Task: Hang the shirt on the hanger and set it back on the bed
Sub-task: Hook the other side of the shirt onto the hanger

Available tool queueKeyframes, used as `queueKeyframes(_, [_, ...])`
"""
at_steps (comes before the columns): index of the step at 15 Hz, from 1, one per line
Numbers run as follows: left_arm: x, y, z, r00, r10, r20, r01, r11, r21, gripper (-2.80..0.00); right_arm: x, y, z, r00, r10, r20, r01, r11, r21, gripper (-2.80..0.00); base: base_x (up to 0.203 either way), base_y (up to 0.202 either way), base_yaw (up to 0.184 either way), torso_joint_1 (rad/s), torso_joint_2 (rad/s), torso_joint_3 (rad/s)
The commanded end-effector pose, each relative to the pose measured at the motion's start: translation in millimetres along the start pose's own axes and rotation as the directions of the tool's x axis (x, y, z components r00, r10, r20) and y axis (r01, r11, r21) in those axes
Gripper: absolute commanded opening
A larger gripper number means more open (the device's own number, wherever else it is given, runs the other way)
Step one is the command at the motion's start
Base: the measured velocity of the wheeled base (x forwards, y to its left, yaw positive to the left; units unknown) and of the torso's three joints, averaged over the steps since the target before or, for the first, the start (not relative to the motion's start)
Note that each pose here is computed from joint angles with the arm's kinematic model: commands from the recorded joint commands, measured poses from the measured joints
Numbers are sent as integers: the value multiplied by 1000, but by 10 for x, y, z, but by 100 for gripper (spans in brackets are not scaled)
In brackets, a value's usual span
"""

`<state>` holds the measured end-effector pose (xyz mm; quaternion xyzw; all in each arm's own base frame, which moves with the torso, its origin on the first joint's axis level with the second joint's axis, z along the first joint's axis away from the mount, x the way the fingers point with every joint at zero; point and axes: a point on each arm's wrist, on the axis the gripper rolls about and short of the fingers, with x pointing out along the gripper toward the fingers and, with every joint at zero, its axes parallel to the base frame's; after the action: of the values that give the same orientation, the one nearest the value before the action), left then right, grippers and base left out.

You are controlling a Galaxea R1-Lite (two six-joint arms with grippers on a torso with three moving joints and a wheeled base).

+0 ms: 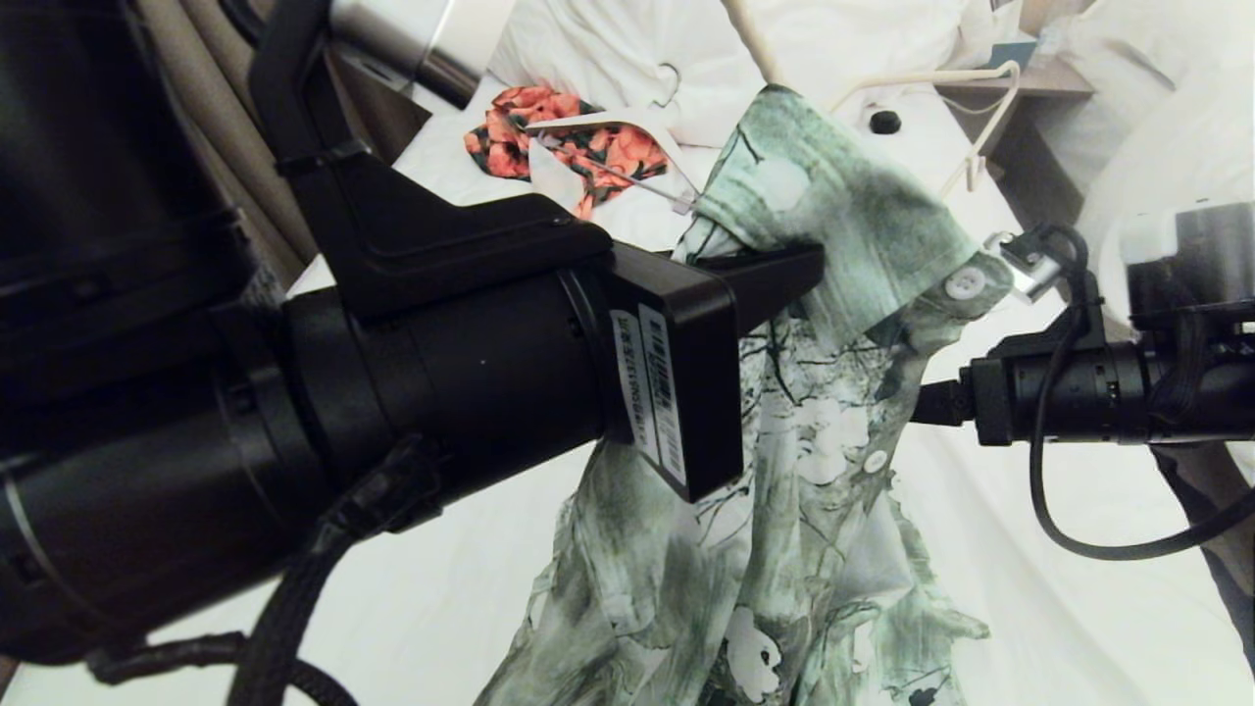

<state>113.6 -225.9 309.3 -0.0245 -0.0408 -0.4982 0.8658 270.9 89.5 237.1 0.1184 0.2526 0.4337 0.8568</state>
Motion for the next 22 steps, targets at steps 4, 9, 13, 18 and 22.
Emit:
queueKeyframes(4, [5, 0, 15, 1000, 0, 7, 0, 1000, 0, -280, 171, 25, -53, 998, 39, -42, -39, 999, 7, 0, 0, 0, 0, 0, 0, 0])
queueKeyframes(9, [18, -13, 15, 1000, -5, 7, 5, 1000, -1, -280, 217, 93, -44, 998, 51, -47, -51, 999, -3, -280, 0, 0, 0, 0, 0, 0])
queueKeyframes(13, [27, -13, 16, 1000, -5, 7, 5, 1000, -1, -280, 225, 102, -78, 997, 56, -60, -54, 998, 34, -280, 0, 0, 0, 0, 0, 0])
queueKeyframes(18, [22, 4, -123, 999, 1, -38, -1, 1000, -3, -280, 129, 69, -28, 999, 29, -24, -26, 989, 143, -280, 0, 0, 0, 0, 0, 0])
queueKeyframes(22, [-17, 72, -333, 994, 26, -104, -31, 999, -44, -280, -33, -141, 12, 998, -60, 17, 54, 969, 239, -280, 0, 0, 0, 0, 0, 0])
